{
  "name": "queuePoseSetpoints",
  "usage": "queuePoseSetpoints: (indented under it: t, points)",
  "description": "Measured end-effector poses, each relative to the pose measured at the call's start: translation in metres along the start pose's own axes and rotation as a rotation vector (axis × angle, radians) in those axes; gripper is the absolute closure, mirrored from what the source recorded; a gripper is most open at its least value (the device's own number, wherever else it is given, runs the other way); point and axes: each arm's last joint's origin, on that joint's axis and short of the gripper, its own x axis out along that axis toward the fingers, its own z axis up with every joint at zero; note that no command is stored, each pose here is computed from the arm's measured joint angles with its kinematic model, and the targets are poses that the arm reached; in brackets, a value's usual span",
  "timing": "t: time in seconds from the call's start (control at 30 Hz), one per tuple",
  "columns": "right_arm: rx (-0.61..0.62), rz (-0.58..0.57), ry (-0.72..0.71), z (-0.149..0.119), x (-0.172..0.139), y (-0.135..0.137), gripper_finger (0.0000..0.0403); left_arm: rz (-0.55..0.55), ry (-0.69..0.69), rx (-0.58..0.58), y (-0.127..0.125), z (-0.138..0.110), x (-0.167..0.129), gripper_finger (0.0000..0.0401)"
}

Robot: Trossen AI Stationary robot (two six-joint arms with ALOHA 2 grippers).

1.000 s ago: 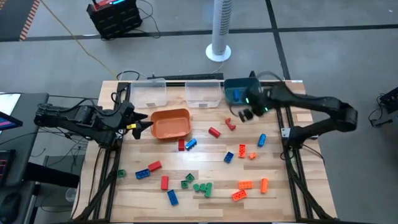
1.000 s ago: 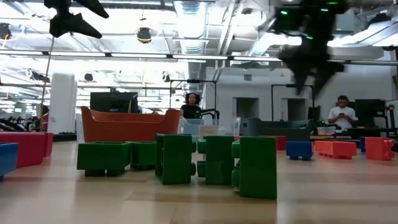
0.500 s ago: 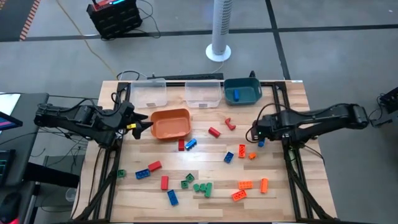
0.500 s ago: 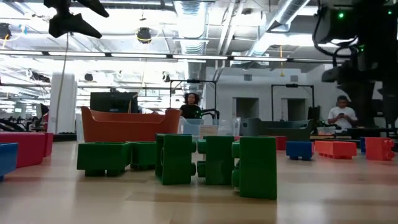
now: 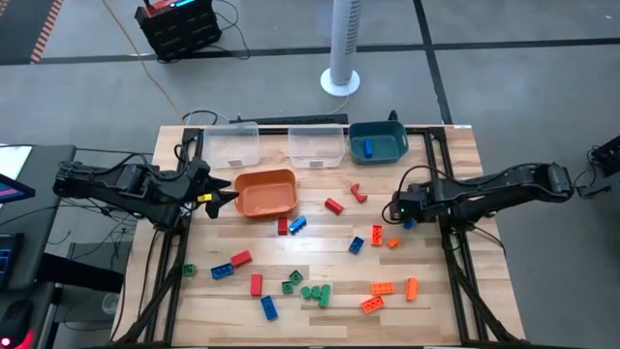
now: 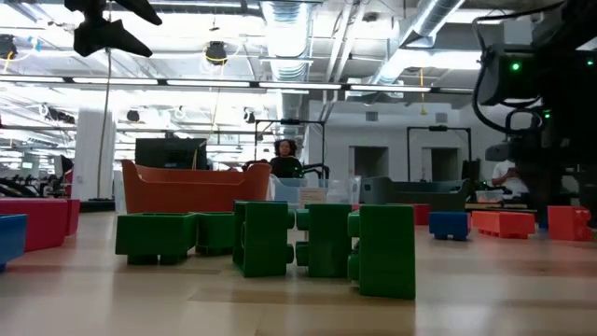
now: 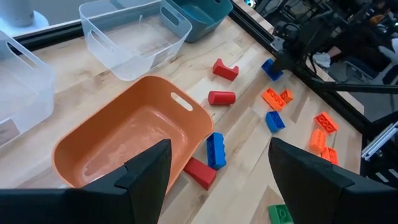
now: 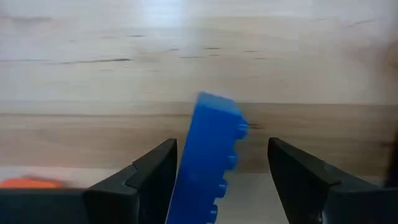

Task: Sort blocks
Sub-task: Put the blue game piece into the blue bin

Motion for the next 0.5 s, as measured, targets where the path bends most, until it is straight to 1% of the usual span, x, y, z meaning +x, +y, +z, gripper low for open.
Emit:
queuePoseSetpoints:
  t: [0.07,0.13,0.27,0.4,0.43,0.5]
  points:
    - [-0.036,0.004,-0.001,0.002,0.000,0.000,0.0162,0.000,0.000,0.001,0.000,0.000,0.000,0.0140]
    - [-0.068,0.021,-0.004,0.003,0.000,0.002,0.0188,0.000,0.000,0.000,0.000,0.000,0.000,0.0140]
    - [-0.127,0.078,-0.019,0.008,0.000,0.007,0.0272,0.002,0.000,0.001,0.000,0.000,0.000,0.0140]
    - [-0.165,0.188,-0.029,0.016,-0.003,0.018,0.0358,0.006,-0.004,0.001,0.000,0.000,0.000,0.0140]
    - [-0.186,0.217,-0.041,0.019,-0.005,0.021,0.0367,0.006,-0.004,-0.002,0.000,0.000,0.000,0.0140]
    - [-0.237,0.292,-0.087,0.029,-0.014,0.030,0.0367,0.006,-0.004,-0.008,0.000,0.000,0.000,0.0140]
